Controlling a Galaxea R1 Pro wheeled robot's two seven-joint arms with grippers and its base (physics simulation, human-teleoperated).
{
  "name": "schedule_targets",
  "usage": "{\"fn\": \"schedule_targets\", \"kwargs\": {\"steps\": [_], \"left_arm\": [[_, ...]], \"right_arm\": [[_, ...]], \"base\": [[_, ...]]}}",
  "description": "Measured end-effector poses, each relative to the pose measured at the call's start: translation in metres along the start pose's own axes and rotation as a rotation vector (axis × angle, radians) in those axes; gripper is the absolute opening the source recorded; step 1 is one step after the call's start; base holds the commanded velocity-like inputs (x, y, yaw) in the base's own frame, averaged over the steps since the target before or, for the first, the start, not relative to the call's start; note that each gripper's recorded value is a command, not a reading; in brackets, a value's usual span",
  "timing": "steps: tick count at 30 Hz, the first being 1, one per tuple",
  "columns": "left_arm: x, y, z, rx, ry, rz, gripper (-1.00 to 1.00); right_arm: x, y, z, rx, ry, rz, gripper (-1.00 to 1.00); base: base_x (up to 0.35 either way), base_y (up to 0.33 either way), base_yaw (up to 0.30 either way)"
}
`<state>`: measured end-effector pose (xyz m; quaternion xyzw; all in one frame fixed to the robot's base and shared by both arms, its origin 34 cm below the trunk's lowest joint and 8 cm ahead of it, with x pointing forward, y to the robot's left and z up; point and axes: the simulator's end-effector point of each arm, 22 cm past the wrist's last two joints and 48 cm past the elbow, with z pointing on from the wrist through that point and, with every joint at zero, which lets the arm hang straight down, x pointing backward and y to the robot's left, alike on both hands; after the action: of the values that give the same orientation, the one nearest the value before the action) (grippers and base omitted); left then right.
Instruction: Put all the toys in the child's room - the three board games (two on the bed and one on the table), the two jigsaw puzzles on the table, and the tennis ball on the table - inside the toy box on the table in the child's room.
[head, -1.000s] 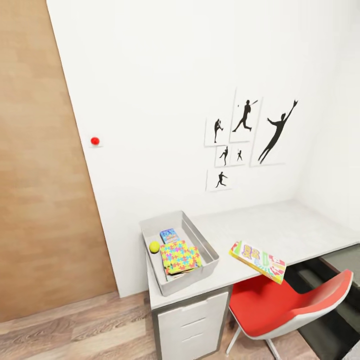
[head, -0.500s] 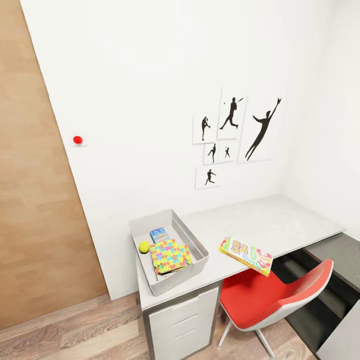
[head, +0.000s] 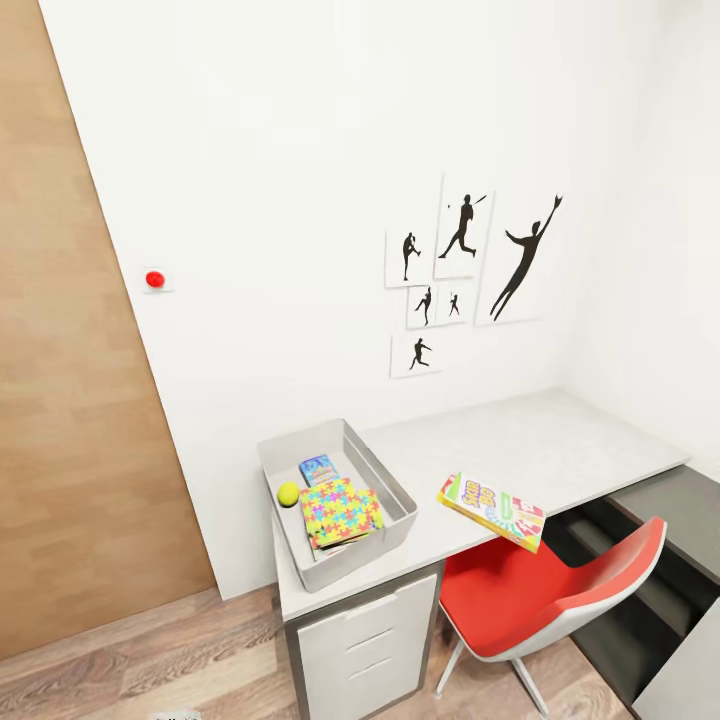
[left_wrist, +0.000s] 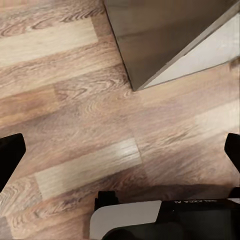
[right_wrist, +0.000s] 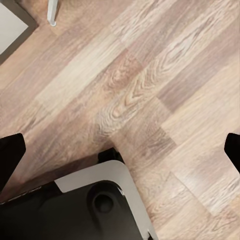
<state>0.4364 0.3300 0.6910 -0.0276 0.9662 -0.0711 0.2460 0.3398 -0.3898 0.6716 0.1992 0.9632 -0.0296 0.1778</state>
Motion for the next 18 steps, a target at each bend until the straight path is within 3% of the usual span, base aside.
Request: {"fn": "schedule_targets", "kwargs": {"steps": [9,13,18], "left_arm": [[-0.013,-0.037,-0.022,0.315,0.011,0.003,1.0],[-0.017,-0.046,-0.028,0.371,0.005,0.007,1.0],[-0.02,-0.044,-0.029,0.368,-0.001,0.013,1.0]], "right_arm": [[-0.005,-0.004,-0.001,0.004,-0.019,0.002,1.0],[-0.007,-0.005,-0.001,0.004,-0.024,0.003,1.0],[-0.01,-0.006,-0.002,0.003,-0.03,0.003,1.0]], "base": [[0.0,0.0,-0.057],[0.0,0.0,-0.174],[-0.051,-0.025,-0.209]]}}
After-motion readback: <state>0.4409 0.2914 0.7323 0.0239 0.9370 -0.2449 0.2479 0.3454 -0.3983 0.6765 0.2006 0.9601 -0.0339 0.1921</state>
